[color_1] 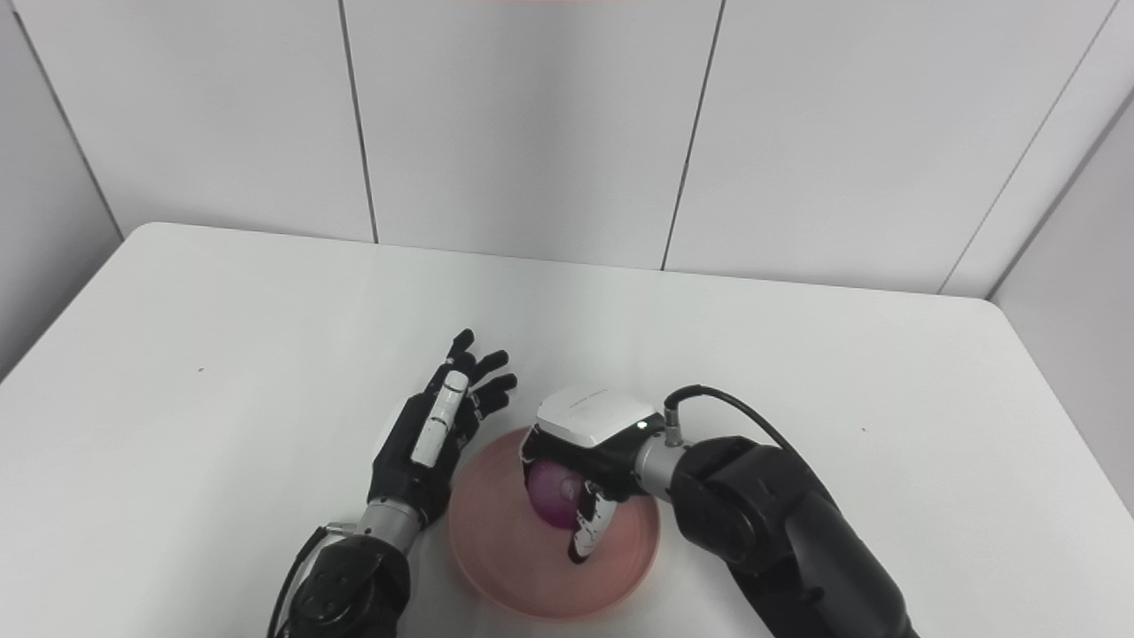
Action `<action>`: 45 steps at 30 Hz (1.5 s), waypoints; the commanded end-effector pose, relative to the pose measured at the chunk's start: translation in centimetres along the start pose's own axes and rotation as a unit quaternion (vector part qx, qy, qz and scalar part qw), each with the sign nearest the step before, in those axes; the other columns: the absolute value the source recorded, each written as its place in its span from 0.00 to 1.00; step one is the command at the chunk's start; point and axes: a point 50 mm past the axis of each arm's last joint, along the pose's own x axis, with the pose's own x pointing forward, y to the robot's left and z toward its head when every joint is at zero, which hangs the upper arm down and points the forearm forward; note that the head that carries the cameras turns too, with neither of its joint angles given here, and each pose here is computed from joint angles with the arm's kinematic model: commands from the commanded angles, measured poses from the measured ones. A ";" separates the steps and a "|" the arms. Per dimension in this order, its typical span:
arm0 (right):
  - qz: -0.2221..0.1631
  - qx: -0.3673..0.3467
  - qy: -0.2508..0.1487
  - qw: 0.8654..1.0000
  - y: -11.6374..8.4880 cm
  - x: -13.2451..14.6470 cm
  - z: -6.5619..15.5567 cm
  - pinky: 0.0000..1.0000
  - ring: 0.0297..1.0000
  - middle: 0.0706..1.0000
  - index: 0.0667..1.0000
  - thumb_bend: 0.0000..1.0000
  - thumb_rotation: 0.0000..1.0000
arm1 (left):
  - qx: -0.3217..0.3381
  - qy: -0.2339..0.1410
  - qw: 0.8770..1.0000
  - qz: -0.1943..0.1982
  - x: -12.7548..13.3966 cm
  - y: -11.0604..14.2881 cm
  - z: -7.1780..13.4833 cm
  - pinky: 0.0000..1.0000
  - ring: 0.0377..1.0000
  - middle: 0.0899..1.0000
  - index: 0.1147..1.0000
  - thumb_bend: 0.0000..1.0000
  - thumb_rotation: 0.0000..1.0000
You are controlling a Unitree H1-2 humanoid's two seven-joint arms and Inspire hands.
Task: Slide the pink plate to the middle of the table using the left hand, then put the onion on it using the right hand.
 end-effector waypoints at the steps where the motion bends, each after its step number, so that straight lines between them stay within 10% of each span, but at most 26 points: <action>1: -0.016 -0.020 -0.003 1.000 -1.8 -0.6 0.3 0.34 0.41 0.41 0.51 0.52 0.01 | -0.005 -0.012 1.000 -0.013 0.4 -1.1 0.7 0.86 0.82 0.86 0.97 0.62 0.79; 2: -0.009 -0.018 -0.001 1.000 -2.0 -0.8 0.3 0.36 0.43 0.41 0.50 0.52 0.01 | -0.005 -0.013 1.000 -0.014 0.4 -1.1 0.7 0.86 0.82 0.86 0.97 0.62 0.79; 5: 0.001 -0.020 -0.001 1.000 -2.5 -1.1 0.5 0.48 0.57 0.61 0.66 0.94 0.55 | -0.005 -0.013 1.000 -0.015 0.5 -1.1 0.7 0.86 0.82 0.86 0.98 0.62 0.79; 7: 0.006 -0.029 -0.001 1.000 -2.8 -1.3 0.4 0.56 0.67 0.70 0.72 0.99 0.67 | -0.006 -0.012 1.000 -0.015 0.5 -1.1 0.6 0.86 0.82 0.86 0.98 0.62 0.79; 45: -0.071 0.007 0.008 0.997 -7.7 -5.3 -0.7 0.47 0.57 0.61 0.62 1.00 0.63 | -0.014 -0.011 1.000 -0.011 0.6 -0.9 0.3 0.87 0.81 0.85 0.97 0.61 0.77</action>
